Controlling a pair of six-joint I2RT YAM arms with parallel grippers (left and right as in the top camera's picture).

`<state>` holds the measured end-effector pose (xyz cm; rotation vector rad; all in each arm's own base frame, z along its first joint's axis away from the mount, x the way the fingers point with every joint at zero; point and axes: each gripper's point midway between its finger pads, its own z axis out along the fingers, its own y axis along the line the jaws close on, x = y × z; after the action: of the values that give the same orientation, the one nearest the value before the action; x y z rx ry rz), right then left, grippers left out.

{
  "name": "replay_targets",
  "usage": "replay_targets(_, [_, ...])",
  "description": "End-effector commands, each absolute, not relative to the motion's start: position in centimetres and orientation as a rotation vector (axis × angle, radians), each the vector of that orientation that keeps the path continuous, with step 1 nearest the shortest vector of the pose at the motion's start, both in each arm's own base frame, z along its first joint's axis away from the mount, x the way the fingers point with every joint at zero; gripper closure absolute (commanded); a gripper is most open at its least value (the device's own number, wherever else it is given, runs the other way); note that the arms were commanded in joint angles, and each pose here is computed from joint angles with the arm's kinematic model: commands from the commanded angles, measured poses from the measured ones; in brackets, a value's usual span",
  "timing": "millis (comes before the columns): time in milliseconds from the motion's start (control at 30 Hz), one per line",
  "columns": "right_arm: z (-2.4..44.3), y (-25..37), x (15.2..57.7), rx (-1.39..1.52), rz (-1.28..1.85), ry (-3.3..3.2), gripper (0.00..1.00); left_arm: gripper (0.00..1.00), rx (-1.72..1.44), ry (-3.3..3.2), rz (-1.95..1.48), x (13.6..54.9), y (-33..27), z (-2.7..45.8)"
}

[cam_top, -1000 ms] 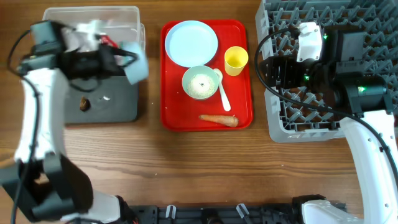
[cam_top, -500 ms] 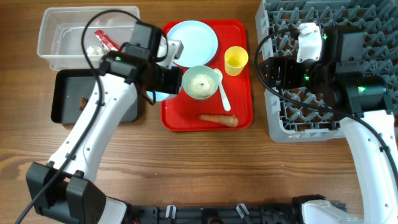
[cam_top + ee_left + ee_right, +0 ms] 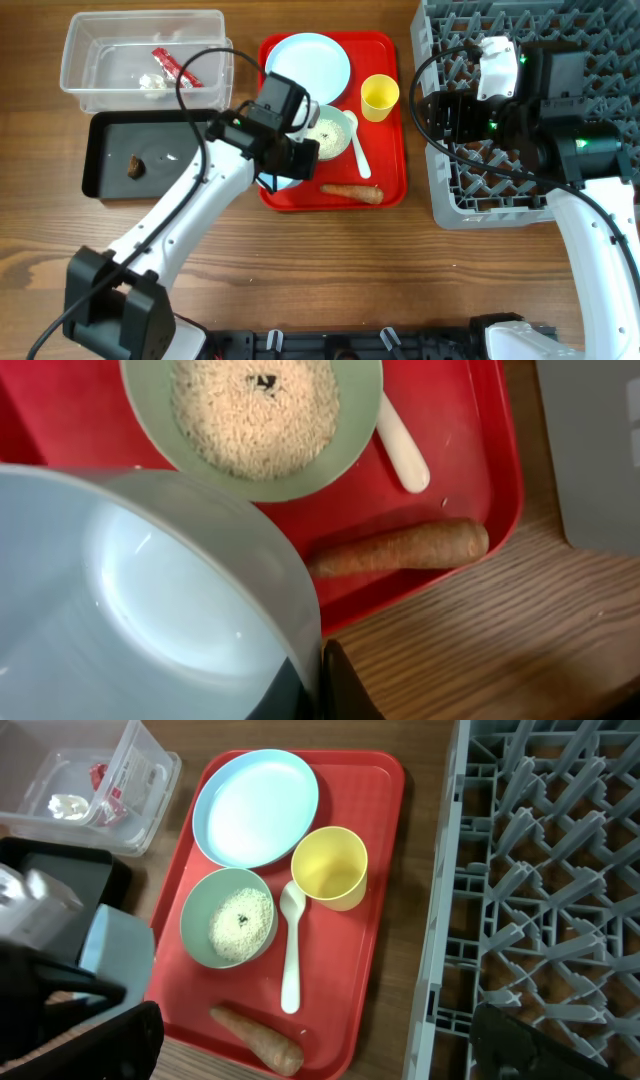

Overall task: Sort waste into correct bins and load items into the dishwasher rack
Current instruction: 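Carry the empty blue bowl back onto the red tray and release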

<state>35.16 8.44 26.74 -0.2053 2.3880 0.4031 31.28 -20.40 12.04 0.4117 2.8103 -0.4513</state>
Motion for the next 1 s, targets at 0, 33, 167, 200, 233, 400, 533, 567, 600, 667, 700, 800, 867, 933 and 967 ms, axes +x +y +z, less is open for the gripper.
replay_targets(0, [27.2, 8.6, 35.6, -0.197, 0.4, 2.378, 0.0, 0.96, 0.42, 2.863, -0.414, 30.5, -20.5, 9.3])
replay_targets(33, [27.2, 8.6, 35.6, -0.196, 0.4, 2.379, 0.0, 0.96, 0.426, 2.871, -0.411, 30.3, -20.6, 8.8])
replay_targets(167, [27.0, 8.6, 35.7, -0.195, 0.401, 2.383, 0.0, 0.96, 0.447, 2.894, -0.392, 29.9, -20.9, 7.5])
replay_targets(200, [27.0, 8.6, 35.7, -0.196, 0.401, 2.384, 0.0, 0.96, 0.449, 2.9, -0.38, 29.9, -20.8, 7.2])
replay_targets(233, [27.0, 8.6, 35.7, -0.195, 0.401, 2.385, 0.0, 0.95, 0.45, 2.903, -0.372, 29.9, -20.8, 7.0])
replay_targets(400, [26.9, 8.6, 35.8, -0.195, 0.401, 2.386, 0.0, 0.83, 0.449, 2.913, -0.357, 30.0, -20.7, 6.6])
replay_targets(533, [26.9, 8.6, 35.8, -0.195, 0.401, 2.387, 0.0, 0.57, 0.448, 2.91, -0.352, 30.0, -20.6, 6.6])
replay_targets(567, [26.9, 8.6, 35.8, -0.195, 0.401, 2.387, 0.0, 0.51, 0.445, 2.906, -0.351, 30.2, -20.6, 6.7])
replay_targets(600, [26.9, 8.6, 35.8, -0.195, 0.401, 2.386, 0.0, 0.46, 0.439, 2.899, -0.351, 30.4, -20.6, 6.8])
replay_targets(667, [26.9, 8.6, 35.8, -0.196, 0.401, 2.386, 0.0, 0.39, 0.427, 2.884, -0.357, 31.0, -20.6, 7.3])
replay_targets(700, [26.9, 8.6, 35.8, -0.196, 0.4, 2.386, 0.0, 0.35, 0.417, 2.867, -0.363, 31.6, -20.6, 7.9])
replay_targets(800, [26.9, 8.6, 35.8, -0.197, 0.4, 2.386, 0.0, 0.26, 0.423, 2.781, -0.381, 33.8, -21.1, 10.2])
replay_targets(867, [26.9, 8.6, 35.8, -0.196, 0.398, 2.386, 0.0, 0.24, 0.502, 2.704, -0.388, 35.1, -21.8, 11.3])
replay_targets(933, [26.9, 8.5, 35.8, -0.194, 0.395, 2.385, 0.0, 0.23, 0.666, 2.599, -0.369, 36.1, -22.5, 12.1])
replay_targets(967, [27.0, 8.5, 35.9, -0.195, 0.395, 2.382, 0.0, 0.23, 0.716, 2.567, -0.36, 36.4, -22.7, 12.2])
